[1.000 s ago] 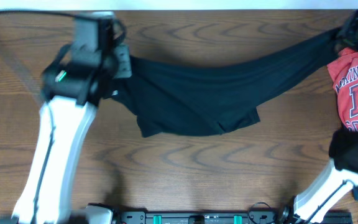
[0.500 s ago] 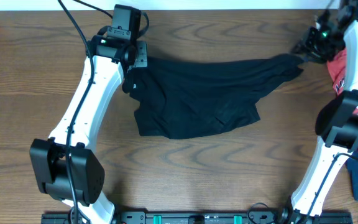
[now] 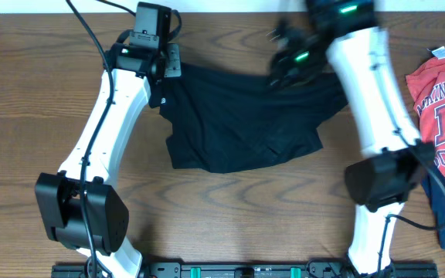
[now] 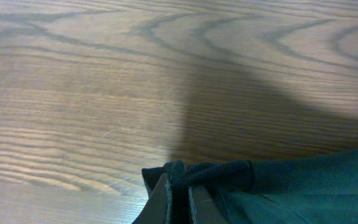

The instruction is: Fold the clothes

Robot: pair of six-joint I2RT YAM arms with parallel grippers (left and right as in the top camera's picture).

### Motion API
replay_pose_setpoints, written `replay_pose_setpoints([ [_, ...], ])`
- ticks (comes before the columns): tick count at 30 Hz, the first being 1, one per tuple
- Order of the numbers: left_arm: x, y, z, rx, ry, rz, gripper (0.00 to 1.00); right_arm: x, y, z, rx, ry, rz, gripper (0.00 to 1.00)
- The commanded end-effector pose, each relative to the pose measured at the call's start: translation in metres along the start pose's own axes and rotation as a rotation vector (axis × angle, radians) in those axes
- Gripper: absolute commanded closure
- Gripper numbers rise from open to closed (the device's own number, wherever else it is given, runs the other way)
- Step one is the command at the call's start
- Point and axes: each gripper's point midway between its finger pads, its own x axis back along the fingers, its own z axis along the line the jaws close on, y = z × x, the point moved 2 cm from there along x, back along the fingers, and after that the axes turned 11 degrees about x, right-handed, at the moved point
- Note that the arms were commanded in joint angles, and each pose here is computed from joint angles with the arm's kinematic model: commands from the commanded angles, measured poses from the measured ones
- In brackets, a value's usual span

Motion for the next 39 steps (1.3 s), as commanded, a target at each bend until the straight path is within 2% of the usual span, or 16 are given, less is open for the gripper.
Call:
replay_pose_setpoints([
  [1,0.01,0.009,0.016,0.028,0.035,-0.027,0.94,-0.046,-0.018,0.003,-0.032,-0.001,0.116,0.64],
  [7,0.01,0.007,0.018,0.026,0.042,-0.015,0.94,-0.101,-0.058,-0.002,-0.065,0.015,0.265,0.62],
  [20,0.005,0.002,0.018,0.023,0.046,0.005,0.94,-0.15,-0.107,-0.018,-0.09,0.038,0.365,0.58],
  [25,0.005,0.001,0.018,0.022,0.047,0.008,0.94,-0.15,-0.104,-0.031,-0.104,0.037,0.334,0.55],
  [33,0.005,-0.001,0.012,0.023,0.008,0.024,0.94,-0.123,-0.089,-0.064,-0.146,0.027,0.219,0.48],
  [39,0.005,-0.001,0.012,0.022,0.009,0.024,0.94,-0.121,-0.087,-0.066,-0.144,0.036,0.203,0.48],
])
